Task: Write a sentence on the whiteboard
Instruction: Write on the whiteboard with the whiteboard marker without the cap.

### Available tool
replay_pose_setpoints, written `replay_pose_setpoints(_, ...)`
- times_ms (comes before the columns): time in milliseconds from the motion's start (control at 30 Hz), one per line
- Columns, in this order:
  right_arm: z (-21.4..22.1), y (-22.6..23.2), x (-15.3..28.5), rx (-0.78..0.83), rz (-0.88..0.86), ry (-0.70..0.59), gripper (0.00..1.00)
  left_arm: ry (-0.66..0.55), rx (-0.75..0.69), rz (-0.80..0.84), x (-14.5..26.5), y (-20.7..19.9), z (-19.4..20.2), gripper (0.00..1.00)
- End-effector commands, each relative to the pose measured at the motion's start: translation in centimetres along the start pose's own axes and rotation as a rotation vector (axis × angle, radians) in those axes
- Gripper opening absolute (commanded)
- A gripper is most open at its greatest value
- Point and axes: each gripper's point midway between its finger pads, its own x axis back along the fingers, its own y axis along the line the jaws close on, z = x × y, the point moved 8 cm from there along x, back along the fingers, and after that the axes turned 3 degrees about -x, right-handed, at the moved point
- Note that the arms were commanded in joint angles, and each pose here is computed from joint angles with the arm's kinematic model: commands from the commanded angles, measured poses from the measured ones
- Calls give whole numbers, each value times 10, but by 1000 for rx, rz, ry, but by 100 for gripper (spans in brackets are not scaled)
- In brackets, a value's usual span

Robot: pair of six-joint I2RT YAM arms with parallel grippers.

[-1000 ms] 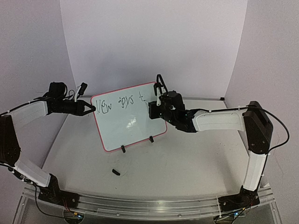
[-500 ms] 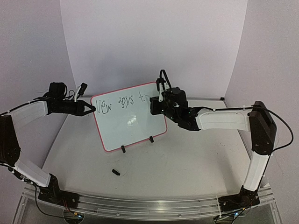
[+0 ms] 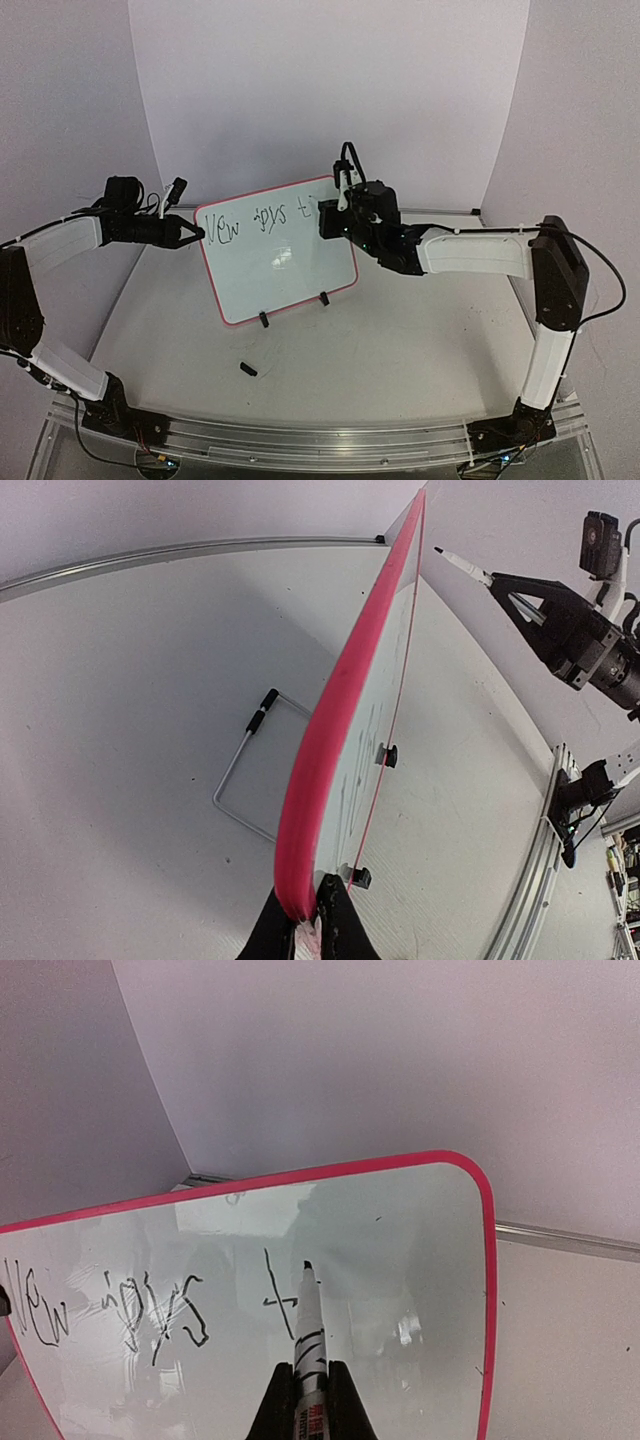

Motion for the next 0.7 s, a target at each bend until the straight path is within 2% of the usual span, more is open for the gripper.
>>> replay_pose_setpoints(0,1,-3,-9,-17,22,-2,0,31,5,-95,-2,12,1,0)
replay_pose_setpoints(667,18,-6,-14,-3,-18,62,0,33,7,-93,-2,12,1,0)
